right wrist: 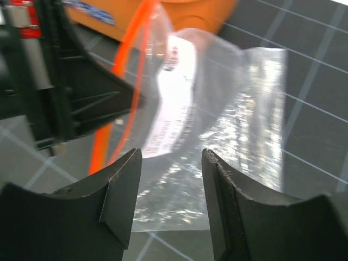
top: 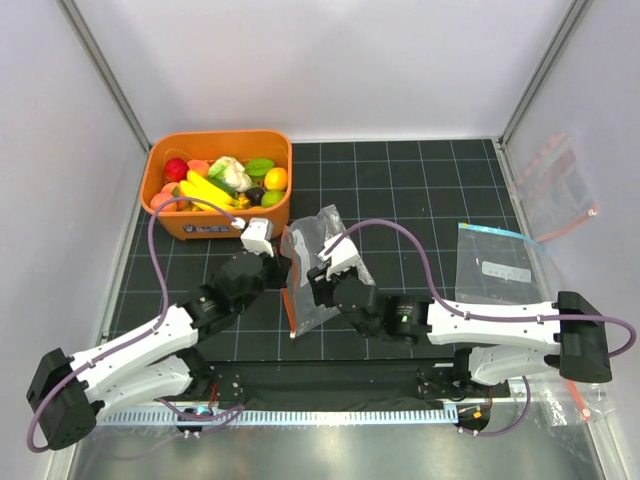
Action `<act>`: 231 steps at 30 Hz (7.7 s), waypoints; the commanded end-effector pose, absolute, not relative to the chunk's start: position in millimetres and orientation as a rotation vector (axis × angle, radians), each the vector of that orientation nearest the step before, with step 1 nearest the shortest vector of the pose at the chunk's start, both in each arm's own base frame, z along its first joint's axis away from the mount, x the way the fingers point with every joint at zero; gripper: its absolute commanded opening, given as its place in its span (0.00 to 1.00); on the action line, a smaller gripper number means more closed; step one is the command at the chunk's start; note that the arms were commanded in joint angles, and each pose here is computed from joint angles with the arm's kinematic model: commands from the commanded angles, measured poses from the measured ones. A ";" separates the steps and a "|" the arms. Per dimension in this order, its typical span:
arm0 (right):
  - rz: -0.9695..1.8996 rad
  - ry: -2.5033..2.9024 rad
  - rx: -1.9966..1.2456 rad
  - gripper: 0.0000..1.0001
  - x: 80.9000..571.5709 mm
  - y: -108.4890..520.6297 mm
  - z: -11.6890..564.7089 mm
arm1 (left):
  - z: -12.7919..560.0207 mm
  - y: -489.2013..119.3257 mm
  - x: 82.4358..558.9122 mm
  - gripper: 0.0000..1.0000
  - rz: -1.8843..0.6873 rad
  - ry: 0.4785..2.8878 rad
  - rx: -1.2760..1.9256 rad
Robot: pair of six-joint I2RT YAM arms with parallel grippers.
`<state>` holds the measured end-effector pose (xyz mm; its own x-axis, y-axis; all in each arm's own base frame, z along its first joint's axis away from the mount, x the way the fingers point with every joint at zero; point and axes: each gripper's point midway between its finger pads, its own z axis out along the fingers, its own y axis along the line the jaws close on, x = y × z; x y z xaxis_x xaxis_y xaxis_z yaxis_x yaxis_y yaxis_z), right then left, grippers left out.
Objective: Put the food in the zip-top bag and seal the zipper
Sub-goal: Open the zipper of the food storage bag at the center of the board, then pick up the fake fruit from the bin, then place the fake fruit in the zipper food storage bag.
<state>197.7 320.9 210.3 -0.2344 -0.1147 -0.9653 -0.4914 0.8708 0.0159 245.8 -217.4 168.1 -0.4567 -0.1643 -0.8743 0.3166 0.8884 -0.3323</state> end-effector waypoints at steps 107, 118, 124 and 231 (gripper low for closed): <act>-0.173 1.963 -0.022 0.01 299.6 208.6 196.7 | 181.5 -237.5 256.5 1.00 -0.590 1.932 0.151; -0.147 1.972 -0.023 0.01 298.6 210.9 198.9 | 250.8 -132.1 263.3 1.00 -0.378 1.735 -0.365; -0.127 1.974 -0.021 0.01 296.4 210.4 197.7 | 290.0 -95.2 285.0 1.00 -0.188 1.687 -0.516; 0.755 2.037 -0.078 0.01 234.9 287.9 255.3 | 321.1 -283.8 219.8 0.00 -0.838 1.188 0.479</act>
<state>234.0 273.0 219.4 -0.5643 0.1750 -0.8068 -0.3132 0.8589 0.4053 230.2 -287.0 274.0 -0.0264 -0.2306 -0.9727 0.7408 0.6489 -0.1739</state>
